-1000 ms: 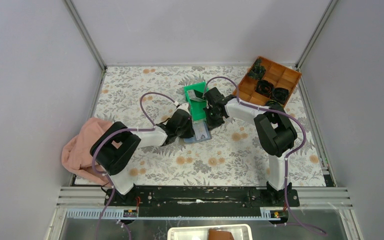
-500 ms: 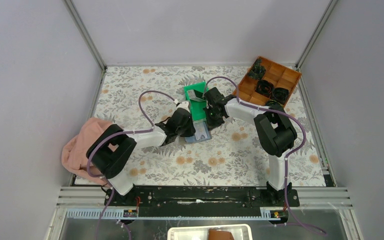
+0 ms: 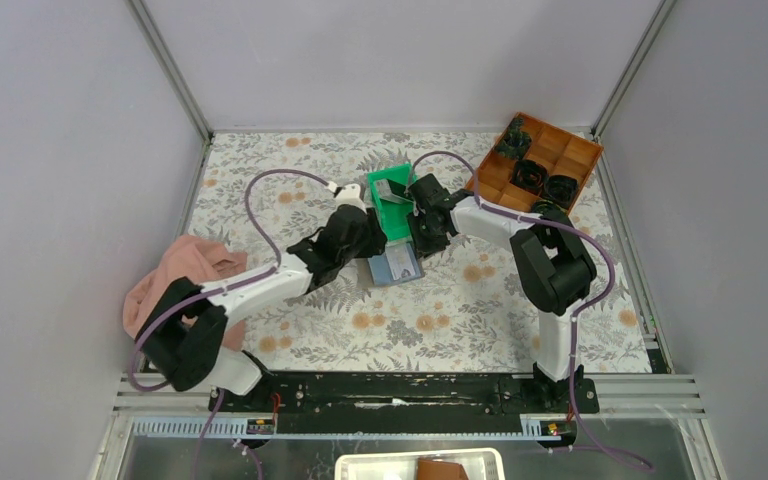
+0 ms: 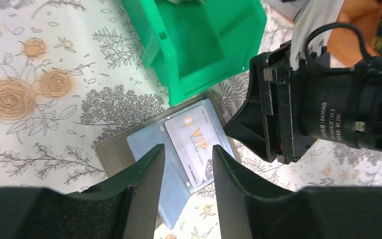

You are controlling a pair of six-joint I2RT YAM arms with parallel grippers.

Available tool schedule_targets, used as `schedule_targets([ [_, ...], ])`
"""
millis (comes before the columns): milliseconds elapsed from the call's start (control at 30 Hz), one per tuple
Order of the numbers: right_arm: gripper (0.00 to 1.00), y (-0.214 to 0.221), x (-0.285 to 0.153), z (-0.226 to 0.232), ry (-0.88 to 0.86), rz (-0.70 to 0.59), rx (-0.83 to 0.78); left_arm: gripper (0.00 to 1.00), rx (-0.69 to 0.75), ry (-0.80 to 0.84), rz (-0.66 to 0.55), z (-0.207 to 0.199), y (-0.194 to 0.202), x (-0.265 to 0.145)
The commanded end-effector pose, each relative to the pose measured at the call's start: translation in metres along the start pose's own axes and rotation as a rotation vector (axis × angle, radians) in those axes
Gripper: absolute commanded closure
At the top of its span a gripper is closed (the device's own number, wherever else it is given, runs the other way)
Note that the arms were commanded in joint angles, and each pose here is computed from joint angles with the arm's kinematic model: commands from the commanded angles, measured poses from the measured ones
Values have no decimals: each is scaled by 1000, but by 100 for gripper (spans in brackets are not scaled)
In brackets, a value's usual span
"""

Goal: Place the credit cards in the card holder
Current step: Insert the credit card into the card holder, then close the card holder at the center of the board.

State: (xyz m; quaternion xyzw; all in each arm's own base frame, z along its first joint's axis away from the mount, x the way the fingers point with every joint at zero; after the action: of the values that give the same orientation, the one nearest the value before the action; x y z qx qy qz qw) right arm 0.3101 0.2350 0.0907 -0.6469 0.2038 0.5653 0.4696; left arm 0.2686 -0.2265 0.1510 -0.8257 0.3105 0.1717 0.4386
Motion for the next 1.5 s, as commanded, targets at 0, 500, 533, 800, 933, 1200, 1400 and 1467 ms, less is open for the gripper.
schedule_targets([
  [0,68,-15,-30,0,37,-120,-28,51,-53,-58,-63,14,0,-21],
  [500,68,-2,-43,3,11,-151,-17,50,-212,-200,-54,74,43,-40],
  [533,68,-2,-42,3,12,-147,-17,51,-218,-210,-54,77,45,-40],
  [800,71,5,-34,3,8,-110,-21,65,-214,-221,-10,83,58,-27],
  [933,72,11,-28,4,-4,-90,-19,66,-206,-219,7,81,61,-15],
  [1200,76,18,-11,6,-33,-41,-9,63,-202,-119,-15,61,51,-4],
  [1400,77,24,-2,9,-44,-17,-3,63,-200,-50,-45,47,41,-5],
  [1467,77,25,0,10,-50,-12,0,63,-193,-37,-56,43,36,-4],
])
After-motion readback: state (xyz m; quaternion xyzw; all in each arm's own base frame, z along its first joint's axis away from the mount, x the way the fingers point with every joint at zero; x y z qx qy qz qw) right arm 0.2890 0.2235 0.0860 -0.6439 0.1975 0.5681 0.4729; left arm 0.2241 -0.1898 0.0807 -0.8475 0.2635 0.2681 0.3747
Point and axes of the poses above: each gripper's point midway between its finger pads, its own x axis out along the fingers, its own z axis along the line the jaws close on, y = z × x, the point moved 8 cm from there along -x, back along the fingers, and after that the axes turned 15 degrees about -x, right-handed, at the moved point
